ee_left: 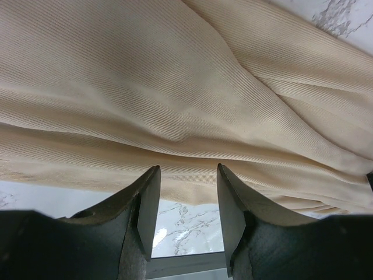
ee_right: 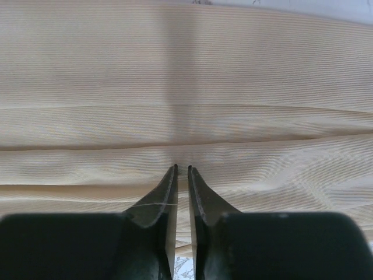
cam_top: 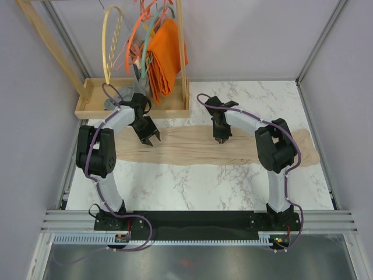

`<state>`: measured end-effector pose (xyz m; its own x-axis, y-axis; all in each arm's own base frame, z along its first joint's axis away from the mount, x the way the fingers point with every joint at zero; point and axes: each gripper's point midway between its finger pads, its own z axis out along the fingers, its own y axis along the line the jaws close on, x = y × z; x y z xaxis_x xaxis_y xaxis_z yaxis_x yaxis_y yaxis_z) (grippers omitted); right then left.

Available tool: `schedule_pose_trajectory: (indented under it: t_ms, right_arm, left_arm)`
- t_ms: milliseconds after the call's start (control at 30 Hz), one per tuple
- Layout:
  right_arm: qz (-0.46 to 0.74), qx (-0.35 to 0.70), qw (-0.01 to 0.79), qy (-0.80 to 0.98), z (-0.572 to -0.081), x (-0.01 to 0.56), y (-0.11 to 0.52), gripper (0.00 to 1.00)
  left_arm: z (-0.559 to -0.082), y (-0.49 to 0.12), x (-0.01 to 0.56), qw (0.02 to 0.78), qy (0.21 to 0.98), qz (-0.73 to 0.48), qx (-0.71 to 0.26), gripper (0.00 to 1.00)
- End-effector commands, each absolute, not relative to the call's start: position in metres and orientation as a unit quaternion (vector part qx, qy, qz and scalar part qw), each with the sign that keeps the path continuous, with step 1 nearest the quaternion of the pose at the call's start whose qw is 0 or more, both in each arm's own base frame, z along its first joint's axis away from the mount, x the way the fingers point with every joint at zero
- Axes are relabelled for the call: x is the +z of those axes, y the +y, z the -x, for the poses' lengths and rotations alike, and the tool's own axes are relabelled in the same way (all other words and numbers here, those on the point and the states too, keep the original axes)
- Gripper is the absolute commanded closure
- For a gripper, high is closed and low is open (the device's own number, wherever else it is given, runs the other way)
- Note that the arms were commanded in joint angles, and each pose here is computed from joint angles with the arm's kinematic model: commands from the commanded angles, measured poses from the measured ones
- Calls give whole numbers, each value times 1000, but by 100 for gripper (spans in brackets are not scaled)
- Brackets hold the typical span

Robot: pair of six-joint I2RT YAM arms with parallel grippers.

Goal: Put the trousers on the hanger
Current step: Fold the trousers at the center of the board.

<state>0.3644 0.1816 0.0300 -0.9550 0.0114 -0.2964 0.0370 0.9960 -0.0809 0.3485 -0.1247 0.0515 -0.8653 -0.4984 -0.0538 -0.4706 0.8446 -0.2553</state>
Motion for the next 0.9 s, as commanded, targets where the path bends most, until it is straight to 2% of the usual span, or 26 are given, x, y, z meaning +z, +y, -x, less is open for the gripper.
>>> schedule_pose_trajectory:
  t_ms: [0, 67, 133, 233, 267, 367, 467, 867]
  right_arm:
    - [-16, -60, 155, 986, -366, 25, 178, 83]
    - [-15, -55, 159, 986, -367, 27, 181, 87]
    - [-16, -52, 164, 985, -368, 32, 182, 88]
    - [-12, -43, 178, 983, -370, 49, 184, 80]
    - [-12, -43, 182, 982, -368, 56, 183, 72]
    - [-21, -47, 184, 982, -362, 65, 179, 60]
    - [-43, -61, 183, 980, -356, 63, 171, 55]
    - [-105, -53, 155, 981, -363, 34, 177, 55]
  left_arm:
    - [-342, -122, 61, 69, 963, 233, -115, 49]
    - [-341, -122, 62, 68, 963, 233, -114, 49]
    - [-340, -121, 62, 69, 963, 234, -113, 49]
    - [-337, -121, 63, 69, 963, 233, -115, 49]
    - [-338, -121, 65, 72, 963, 233, -116, 49]
    - [-336, -120, 64, 71, 963, 232, -114, 49]
    - [-335, -120, 65, 71, 963, 233, -116, 49]
    - [-326, -118, 73, 77, 963, 229, -119, 49]
